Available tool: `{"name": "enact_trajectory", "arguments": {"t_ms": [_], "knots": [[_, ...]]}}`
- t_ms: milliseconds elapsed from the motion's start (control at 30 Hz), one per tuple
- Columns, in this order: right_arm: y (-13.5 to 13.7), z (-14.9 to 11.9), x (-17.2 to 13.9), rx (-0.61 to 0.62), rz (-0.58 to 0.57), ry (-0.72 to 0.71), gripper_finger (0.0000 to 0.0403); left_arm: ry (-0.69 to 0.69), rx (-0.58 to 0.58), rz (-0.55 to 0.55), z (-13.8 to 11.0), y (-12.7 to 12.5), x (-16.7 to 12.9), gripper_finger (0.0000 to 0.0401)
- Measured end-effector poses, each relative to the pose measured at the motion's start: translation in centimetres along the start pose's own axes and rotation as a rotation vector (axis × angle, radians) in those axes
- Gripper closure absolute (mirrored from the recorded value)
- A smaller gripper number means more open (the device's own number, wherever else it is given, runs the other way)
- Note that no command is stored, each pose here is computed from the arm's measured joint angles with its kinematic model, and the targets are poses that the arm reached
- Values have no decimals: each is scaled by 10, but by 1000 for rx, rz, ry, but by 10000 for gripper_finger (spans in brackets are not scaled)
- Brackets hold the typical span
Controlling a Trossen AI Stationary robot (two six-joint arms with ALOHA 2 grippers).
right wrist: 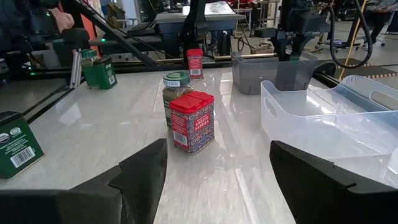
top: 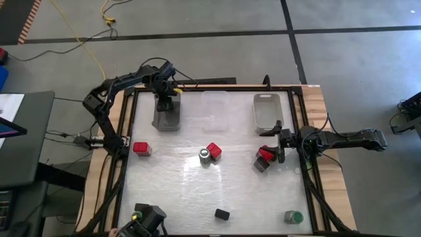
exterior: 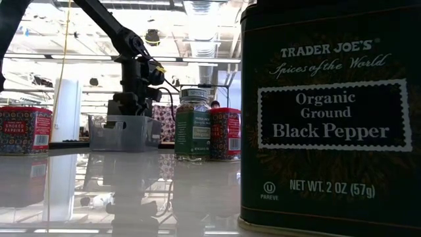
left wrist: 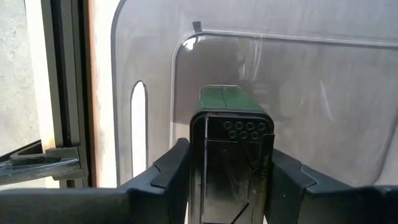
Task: Sort spices by type
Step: Put the black seasoning can into the black bin, then put the green seasoning bottle into the gray bin
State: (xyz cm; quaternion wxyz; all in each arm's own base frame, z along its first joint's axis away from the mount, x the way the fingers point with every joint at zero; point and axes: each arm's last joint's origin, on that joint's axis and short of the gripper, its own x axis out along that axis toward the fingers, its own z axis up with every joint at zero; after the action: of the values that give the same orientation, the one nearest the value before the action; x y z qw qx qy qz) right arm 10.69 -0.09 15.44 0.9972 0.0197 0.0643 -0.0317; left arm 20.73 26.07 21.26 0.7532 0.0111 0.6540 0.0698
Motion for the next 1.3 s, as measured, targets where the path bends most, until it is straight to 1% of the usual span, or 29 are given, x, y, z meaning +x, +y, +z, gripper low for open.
{"name": "enact_trajectory", "arguments": {"t_ms": [100, 367, 567, 700, 867, 1067, 1167, 1200, 1300], "knots": [[0, 0, 0, 0, 0, 0, 91, -17, 2, -20, 0, -1, 0, 241], [0, 0, 0, 0, 0, 0, 91, -9, -9, -12, 0, 0, 0, 182], [0, 0, 0, 0, 0, 0, 91, -7, -12, 17, 0, -1, -7, 172], [0, 0, 0, 0, 0, 0, 91, -34, 2, 42, -1, -8, -24, 172], [0, 0, 0, 0, 0, 0, 91, -86, -6, 84, -2, -23, -54, 172], [0, 0, 0, 0, 0, 0, 91, -206, -119, 144, -2, -48, -93, 172], [0, 0, 0, 0, 0, 0, 91, -271, -109, 175, -4, -63, -114, 172], [0, 0, 0, 0, 0, 0, 91, -294, -128, 180, -5, -68, -120, 172], [0, 0, 0, 0, 0, 0, 91, -377, -233, 186, -7, -80, -137, 172]]}}
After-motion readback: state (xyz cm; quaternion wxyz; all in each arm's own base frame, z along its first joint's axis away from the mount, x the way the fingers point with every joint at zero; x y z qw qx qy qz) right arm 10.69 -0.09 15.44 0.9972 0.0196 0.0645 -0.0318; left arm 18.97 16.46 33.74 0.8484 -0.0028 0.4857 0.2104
